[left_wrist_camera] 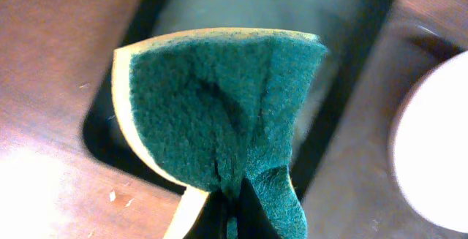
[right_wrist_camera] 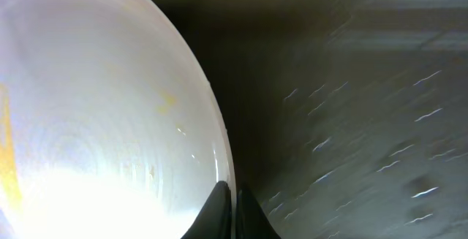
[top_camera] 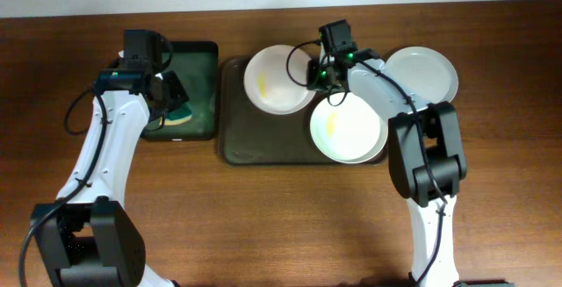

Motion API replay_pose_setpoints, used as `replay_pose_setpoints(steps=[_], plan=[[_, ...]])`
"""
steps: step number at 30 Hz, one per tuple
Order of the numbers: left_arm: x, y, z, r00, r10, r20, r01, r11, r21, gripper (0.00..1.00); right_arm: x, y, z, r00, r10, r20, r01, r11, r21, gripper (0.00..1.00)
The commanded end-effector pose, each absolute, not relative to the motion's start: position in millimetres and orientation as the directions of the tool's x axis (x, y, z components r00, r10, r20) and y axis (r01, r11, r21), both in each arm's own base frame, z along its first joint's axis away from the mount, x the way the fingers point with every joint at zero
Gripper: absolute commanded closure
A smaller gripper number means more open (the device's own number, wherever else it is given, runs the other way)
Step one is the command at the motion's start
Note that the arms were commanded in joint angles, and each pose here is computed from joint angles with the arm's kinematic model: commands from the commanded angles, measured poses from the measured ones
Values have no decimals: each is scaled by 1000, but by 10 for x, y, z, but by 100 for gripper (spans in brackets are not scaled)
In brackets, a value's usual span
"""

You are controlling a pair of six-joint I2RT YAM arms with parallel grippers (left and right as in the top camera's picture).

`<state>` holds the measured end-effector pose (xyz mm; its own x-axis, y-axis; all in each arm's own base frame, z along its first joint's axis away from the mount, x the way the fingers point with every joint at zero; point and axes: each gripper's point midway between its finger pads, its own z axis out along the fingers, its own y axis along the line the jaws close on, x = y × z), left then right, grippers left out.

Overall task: Clean dirty plates on tray and stack at the side
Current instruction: 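Bring the sponge in the left gripper onto the pink plate, then scrub the pink plate with the sponge while the right gripper holds it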

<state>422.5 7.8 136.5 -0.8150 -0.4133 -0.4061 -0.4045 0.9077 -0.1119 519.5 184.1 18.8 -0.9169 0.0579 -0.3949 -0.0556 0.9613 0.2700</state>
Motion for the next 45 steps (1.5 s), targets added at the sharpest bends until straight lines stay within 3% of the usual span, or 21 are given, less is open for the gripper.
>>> replay_pose_setpoints(steps=[1, 11, 17, 23, 35, 41, 45], plan=[[4251, -180, 1305, -878, -302, -372, -245, 950, -193, 100, 4869, 2196, 156, -941, -72, -329, -175, 940, 293, 96], [4230, -662, 1313, -903, -238, -357, -151, 955, -254, 100, 4447, 2068, 15, -984, -93, -151, -131, 958, 257, 96], [4328, -1079, 1013, -909, -280, -309, -187, 936, -297, 100, 4357, 2061, 3, -989, -96, -113, -123, 957, 263, 96], [4404, -1695, 653, -943, -199, -267, -79, 912, -402, 100, 4334, 2045, -2, -990, -96, -102, -119, 958, 260, 96], [4388, -2025, 396, -953, -189, -237, -73, 902, -426, 100, 4338, 2046, -2, -990, -95, -104, -120, 958, 260, 96], [4303, -1960, 84, -971, -136, -197, -56, 929, -366, 100, 4337, 2045, -2, -990, -95, -103, -119, 958, 260, 96], [4181, -1321, -136, -972, -109, -210, -109, 994, -12, 100, 4339, 2041, -3, -990, -95, -104, -119, 959, 257, 96]])
